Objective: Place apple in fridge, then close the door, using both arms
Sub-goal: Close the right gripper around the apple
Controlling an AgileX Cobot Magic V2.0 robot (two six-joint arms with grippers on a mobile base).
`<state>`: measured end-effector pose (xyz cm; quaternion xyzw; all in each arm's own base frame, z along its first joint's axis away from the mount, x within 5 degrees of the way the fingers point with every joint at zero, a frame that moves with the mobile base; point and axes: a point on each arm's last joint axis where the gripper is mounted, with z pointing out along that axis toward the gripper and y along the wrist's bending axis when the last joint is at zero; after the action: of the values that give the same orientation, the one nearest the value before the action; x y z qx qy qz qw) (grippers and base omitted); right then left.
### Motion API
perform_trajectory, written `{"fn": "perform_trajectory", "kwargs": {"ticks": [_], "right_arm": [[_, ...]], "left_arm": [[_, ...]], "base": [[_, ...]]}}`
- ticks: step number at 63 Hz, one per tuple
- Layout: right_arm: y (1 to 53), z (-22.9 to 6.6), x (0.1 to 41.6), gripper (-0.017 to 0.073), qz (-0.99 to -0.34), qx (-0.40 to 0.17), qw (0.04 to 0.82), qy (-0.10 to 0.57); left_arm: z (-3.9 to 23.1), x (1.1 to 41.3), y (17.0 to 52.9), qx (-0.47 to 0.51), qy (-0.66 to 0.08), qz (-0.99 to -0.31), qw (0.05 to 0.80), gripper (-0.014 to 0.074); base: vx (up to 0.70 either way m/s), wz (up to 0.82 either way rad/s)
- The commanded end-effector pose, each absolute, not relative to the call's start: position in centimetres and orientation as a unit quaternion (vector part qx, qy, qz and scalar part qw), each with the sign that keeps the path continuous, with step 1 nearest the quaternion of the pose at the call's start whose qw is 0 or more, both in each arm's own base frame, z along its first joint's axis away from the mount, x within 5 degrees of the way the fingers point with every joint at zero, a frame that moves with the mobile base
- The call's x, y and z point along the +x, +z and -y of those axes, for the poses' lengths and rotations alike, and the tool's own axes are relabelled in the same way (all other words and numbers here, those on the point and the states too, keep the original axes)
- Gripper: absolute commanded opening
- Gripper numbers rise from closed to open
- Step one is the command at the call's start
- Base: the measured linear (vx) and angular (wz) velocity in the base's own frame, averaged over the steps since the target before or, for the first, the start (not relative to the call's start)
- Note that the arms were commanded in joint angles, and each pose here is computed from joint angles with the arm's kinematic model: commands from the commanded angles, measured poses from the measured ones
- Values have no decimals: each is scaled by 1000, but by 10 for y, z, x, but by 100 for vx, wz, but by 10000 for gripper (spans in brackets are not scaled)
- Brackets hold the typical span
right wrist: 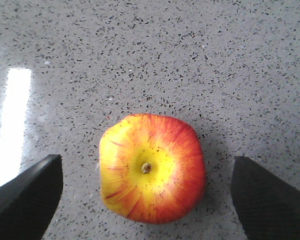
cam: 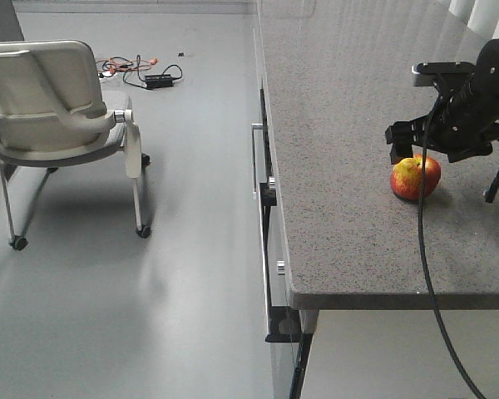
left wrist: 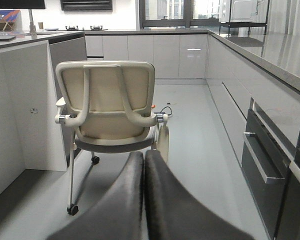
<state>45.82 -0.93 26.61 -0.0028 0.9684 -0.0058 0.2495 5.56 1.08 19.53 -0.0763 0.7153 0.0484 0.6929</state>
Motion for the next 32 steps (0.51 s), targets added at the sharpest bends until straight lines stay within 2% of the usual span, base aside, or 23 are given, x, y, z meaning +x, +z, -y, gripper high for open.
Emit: {"fn": "perform_trajectory", "kwargs": {"ticks": [1, 22, 32], "right_arm": [[297, 10, 459, 638, -950, -5, 313, -14], [265, 10, 473, 620, -956, -5, 293, -13], [257, 10, 475, 562, -958, -5, 286, -13]], "left_arm": [[-9, 56, 193, -71, 40, -695, 714, -8], [-9, 56, 193, -71, 40, -695, 714, -8], [-9, 56, 193, -71, 40, -695, 714, -8]], "base": [[0, 0], [0, 0], [0, 0]]}}
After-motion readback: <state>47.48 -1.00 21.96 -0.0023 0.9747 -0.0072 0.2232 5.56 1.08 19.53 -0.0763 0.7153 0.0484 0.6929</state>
